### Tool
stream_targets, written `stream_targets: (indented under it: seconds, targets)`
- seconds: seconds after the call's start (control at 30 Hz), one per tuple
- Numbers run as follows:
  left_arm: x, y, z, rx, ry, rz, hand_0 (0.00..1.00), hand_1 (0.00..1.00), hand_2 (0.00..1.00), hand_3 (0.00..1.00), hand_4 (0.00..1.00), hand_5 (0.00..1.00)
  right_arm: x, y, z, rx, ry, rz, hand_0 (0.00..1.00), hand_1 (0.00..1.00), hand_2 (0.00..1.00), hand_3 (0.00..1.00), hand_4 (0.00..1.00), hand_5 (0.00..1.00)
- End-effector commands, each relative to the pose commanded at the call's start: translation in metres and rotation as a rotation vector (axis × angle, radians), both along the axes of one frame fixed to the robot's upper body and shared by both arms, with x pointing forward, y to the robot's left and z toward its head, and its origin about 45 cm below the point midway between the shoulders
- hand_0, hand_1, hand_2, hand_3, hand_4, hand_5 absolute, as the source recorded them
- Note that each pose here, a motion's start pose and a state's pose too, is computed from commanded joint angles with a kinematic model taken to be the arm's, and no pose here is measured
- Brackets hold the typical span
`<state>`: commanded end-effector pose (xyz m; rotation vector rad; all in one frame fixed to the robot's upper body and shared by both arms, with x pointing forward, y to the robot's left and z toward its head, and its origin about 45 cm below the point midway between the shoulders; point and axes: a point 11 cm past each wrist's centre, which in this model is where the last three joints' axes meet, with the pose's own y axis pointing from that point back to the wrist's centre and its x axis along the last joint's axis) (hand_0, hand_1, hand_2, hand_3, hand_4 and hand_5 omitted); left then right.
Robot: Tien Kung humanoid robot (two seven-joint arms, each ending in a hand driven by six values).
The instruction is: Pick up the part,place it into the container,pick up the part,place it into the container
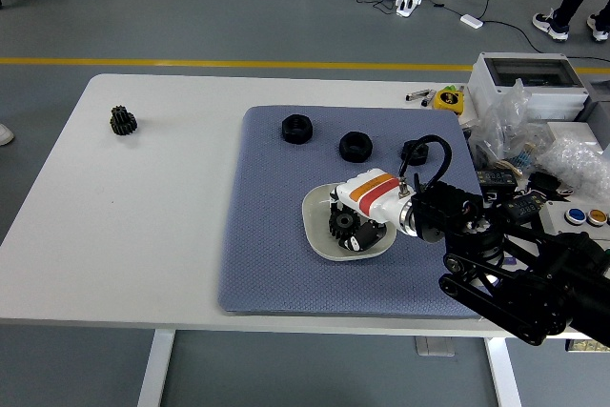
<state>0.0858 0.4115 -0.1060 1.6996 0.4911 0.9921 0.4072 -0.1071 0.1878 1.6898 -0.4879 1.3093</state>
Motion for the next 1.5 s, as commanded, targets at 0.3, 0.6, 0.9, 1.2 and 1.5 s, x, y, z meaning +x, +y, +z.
stream_targets:
  seconds: [0.3,0.6,0.9,1.2,1.5]
  targets:
    - [-0.0008,-0.001,0.0,-0.004,0.005,-0.001,0.672,0.638,0.637,0.592,0.644,0.586,0.001,-0.001,0.003,0.043,-0.015,-0.006,0.33,0.543,0.842,0.973,0.954,0.369]
    - [0.0005,0.0,0.0,-0.002,0.005,-0.004,0.672,0.639,0.637,0.592,0.644,0.586,0.011,-0.014,0.032,0.061,-0.068,-0.055,0.329,0.55,0.844,0.974,0.963,0.374]
    - [0.0006,-0.002,-0.001,-0.008,0.003,-0.004,0.671,0.643,0.636,0.593,0.645,0.586,0.044,-0.056,0.051,0.128,-0.12,-0.208,0.32,0.514,0.775,0.848,0.95,0.409]
    - [0.0003,-0.004,-0.001,-0.013,0.002,-0.003,0.672,0.64,0.638,0.593,0.645,0.586,0.058,-0.089,0.043,0.074,-0.106,-0.286,0.291,0.489,0.706,0.637,0.938,0.418]
    - [-0.0006,-0.007,-0.002,-0.017,0.004,-0.006,0.671,0.638,0.638,0.592,0.643,0.588,0.056,-0.106,0.023,0.029,-0.042,-0.321,0.282,0.476,0.659,0.574,0.93,0.428]
